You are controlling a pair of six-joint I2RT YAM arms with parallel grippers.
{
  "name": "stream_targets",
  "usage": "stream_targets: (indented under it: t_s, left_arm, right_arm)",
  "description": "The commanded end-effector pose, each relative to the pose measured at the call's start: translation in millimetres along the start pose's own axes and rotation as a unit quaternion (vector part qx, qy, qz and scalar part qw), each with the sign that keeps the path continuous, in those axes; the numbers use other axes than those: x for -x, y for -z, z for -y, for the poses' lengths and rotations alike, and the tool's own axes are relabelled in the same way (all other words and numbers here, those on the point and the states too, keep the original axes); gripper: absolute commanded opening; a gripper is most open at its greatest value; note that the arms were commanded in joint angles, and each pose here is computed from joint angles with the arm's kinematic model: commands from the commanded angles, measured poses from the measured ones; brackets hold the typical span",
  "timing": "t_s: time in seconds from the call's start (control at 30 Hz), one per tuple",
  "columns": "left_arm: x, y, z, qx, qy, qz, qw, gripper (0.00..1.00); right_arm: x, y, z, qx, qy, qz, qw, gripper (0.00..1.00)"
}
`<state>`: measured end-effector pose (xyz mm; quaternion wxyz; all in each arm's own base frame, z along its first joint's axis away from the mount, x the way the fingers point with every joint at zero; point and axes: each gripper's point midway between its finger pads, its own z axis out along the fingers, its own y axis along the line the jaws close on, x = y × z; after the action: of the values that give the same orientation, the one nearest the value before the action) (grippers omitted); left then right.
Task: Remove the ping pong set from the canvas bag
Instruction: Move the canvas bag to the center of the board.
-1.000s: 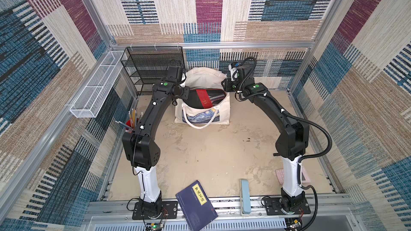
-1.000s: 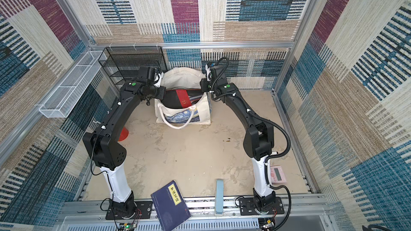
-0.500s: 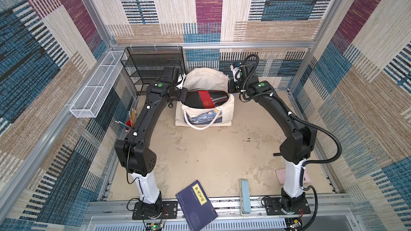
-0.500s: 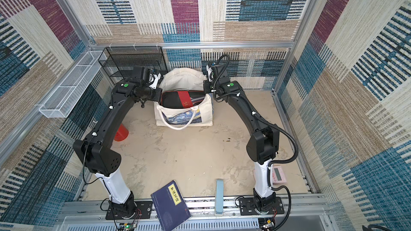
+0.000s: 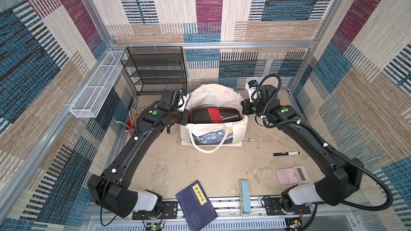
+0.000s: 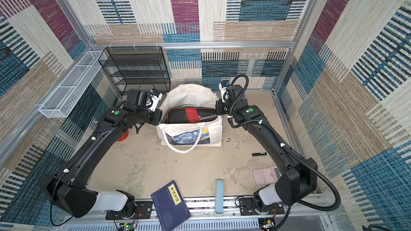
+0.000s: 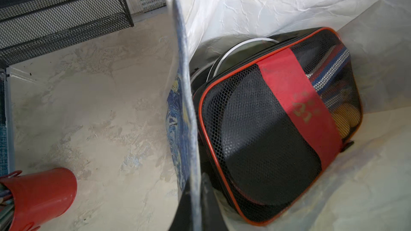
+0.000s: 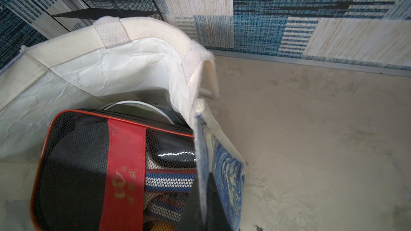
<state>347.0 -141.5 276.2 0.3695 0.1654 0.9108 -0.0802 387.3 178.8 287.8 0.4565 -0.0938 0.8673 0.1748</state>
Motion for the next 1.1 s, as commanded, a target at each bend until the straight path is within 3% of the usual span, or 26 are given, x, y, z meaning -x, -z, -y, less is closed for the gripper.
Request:
stream_targets:
  t_s: [0.0,0.1,0.13,0.27,0.33,0.53,0.8,0.87,0.9,1.0,1.07]
  left_arm:
    - [4.3,5.4,3.2,-0.008,0.009,0.027,1.000,0.00]
    - [-2.0,6.9,21.1,-0.054,0.006,0.027,0.998,0.00]
    - [-4.1,6.1,22.9,-0.059,0.004,0.026,0.998,0.04]
    - [10.5,2.4,22.1,-0.053,-0.007,0.045,0.998,0.57]
    - [27.1,-2.1,22.4,-0.052,-0.012,0.055,0.997,0.75]
    - [58.2,-43.7,19.1,-0.038,-0.022,0.024,0.999,0.89]
    - [70.9,-88.6,-9.5,0.046,-0.053,-0.024,0.997,0.90]
    - [72.6,-92.1,-13.9,0.057,-0.059,-0.025,0.996,0.85]
    - [73.2,-93.6,-13.3,0.056,-0.059,-0.026,0.996,0.77]
    - [75.3,-98.2,-13.6,0.054,-0.057,-0.026,0.997,0.29]
    - [74.8,-103.8,-13.6,0.052,-0.057,-0.029,0.997,0.11]
  right_arm:
    - [9.2,12.8,-0.4,0.007,-0.014,0.052,0.999,0.00]
    - [0.9,16.1,-1.4,0.015,-0.017,0.051,0.998,0.00]
    - [-2.1,15.3,-2.2,0.019,-0.015,0.050,0.998,0.00]
    - [-10.2,11.8,-7.5,0.038,-0.009,0.047,0.998,0.00]
    - [-12.7,12.3,-12.0,0.052,-0.003,0.049,0.997,0.00]
    - [-26.4,16.1,-20.2,0.077,0.012,0.045,0.996,0.00]
    - [-40.1,19.0,-20.5,0.083,0.029,0.038,0.995,0.00]
    - [-40.7,19.2,-21.3,0.086,0.035,0.037,0.995,0.00]
    - [-40.8,18.8,-21.8,0.087,0.037,0.037,0.995,0.00]
    - [-40.5,19.6,-25.0,0.096,0.046,0.037,0.994,0.00]
    - [-40.0,20.4,-27.6,0.103,0.053,0.036,0.993,0.00]
